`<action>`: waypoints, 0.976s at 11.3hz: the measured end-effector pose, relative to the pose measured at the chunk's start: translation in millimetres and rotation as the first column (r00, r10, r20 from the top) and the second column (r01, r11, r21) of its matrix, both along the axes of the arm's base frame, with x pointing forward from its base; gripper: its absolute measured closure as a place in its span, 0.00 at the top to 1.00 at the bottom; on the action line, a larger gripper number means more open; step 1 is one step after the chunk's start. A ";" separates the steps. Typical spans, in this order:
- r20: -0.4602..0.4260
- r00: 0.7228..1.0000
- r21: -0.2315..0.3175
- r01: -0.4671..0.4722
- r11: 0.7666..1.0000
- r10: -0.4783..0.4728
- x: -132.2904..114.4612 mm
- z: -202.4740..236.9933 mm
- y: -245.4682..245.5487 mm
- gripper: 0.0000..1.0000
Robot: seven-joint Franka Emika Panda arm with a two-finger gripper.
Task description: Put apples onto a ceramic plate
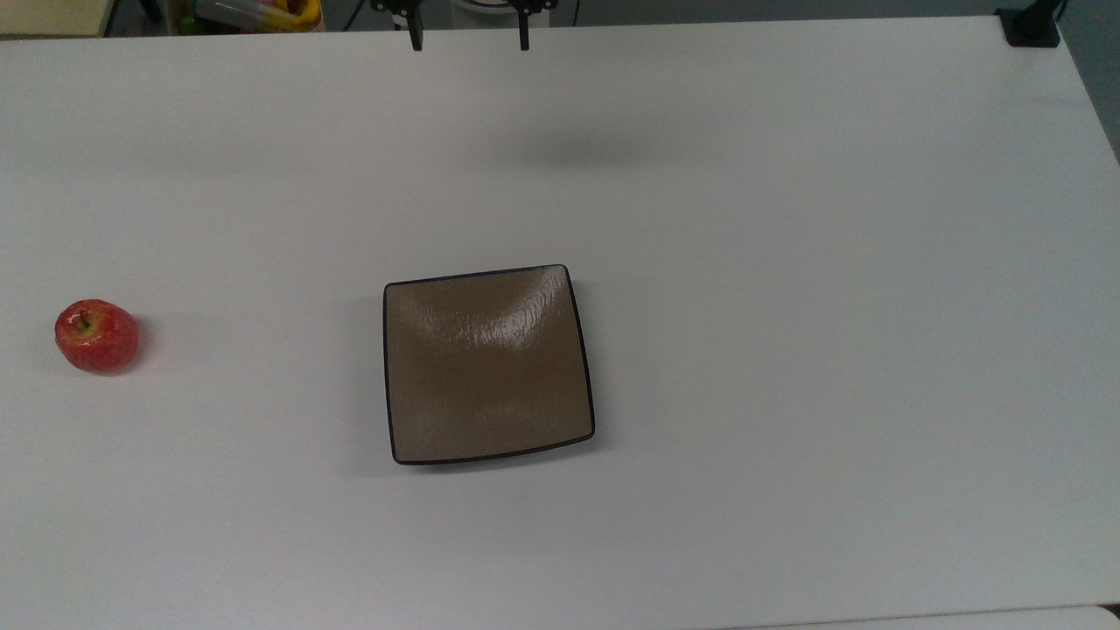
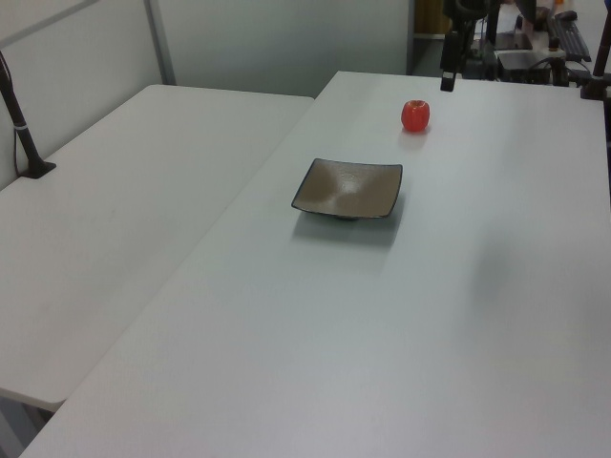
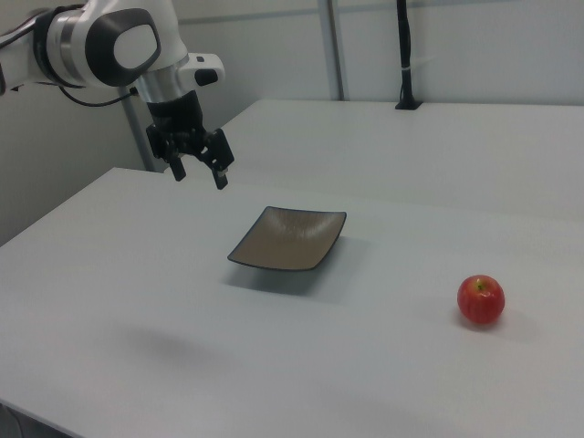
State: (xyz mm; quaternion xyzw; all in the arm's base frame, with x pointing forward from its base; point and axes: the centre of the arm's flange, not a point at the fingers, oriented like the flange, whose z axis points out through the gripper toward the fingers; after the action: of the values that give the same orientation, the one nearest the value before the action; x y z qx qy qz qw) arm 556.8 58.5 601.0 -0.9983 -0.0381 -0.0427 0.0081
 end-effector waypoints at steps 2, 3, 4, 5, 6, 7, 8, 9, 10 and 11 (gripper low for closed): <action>-0.032 0.999 -0.005 -0.027 1.000 0.027 -2.8 -3.6 -5.3 1.00; -0.054 0.996 -0.008 -0.070 0.997 0.070 -4.5 -5.6 -12.2 1.00; -0.061 0.992 -0.010 -0.111 0.994 0.110 -4.6 -6.2 -21.4 1.00; -0.059 0.989 -0.011 -0.138 0.990 0.138 -4.0 -5.3 -30.0 1.00; -0.050 0.987 -0.013 -0.150 0.989 0.150 -2.7 -1.3 -40.1 1.00; -0.046 0.988 -0.015 -0.147 0.989 0.147 -0.5 6.4 -50.7 1.00; -0.045 0.990 -0.017 -0.137 0.990 0.137 6.0 18.2 -61.8 1.00; -0.034 0.992 -0.022 -0.124 0.992 0.124 18.3 27.9 -75.0 1.00; -0.024 0.993 -0.031 -0.118 0.993 0.117 33.9 29.2 -92.8 1.00; -0.027 0.992 -0.042 -0.125 0.991 0.124 49.5 21.7 -115.3 1.00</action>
State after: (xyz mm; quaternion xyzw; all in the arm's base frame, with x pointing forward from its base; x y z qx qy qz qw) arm 606.3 -56.9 622.7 -0.9944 -0.1011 -0.0292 -0.0107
